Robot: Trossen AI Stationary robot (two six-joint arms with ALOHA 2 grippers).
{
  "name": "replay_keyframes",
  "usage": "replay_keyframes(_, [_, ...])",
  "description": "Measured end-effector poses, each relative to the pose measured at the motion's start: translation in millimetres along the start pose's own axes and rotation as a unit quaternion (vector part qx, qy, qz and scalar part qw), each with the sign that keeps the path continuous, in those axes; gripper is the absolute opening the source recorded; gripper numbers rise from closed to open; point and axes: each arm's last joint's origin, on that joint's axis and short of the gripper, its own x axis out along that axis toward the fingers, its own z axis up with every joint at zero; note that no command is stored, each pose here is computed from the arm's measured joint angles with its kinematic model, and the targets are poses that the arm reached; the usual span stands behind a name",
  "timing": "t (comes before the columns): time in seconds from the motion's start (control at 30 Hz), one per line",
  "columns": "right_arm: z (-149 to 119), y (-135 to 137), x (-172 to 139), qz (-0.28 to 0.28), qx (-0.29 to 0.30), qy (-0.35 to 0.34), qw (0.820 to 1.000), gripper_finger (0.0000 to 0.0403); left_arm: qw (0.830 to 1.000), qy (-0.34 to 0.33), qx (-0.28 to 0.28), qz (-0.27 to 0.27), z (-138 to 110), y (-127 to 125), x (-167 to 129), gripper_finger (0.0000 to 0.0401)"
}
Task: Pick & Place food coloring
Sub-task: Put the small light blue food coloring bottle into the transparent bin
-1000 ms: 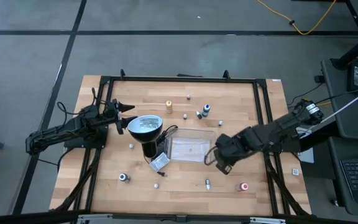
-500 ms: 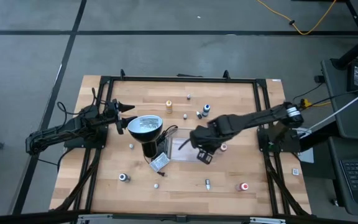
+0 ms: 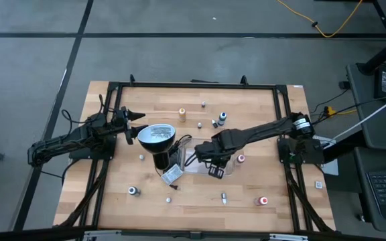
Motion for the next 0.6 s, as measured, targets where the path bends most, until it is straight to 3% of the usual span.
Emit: replay_keyframes(0.6, [-11, 7, 37, 0.008, -0.013, -0.001, 1.000, 0.0076, 1.000, 0.000, 0.000, 0.000, 0, 0, 0, 0.0322])
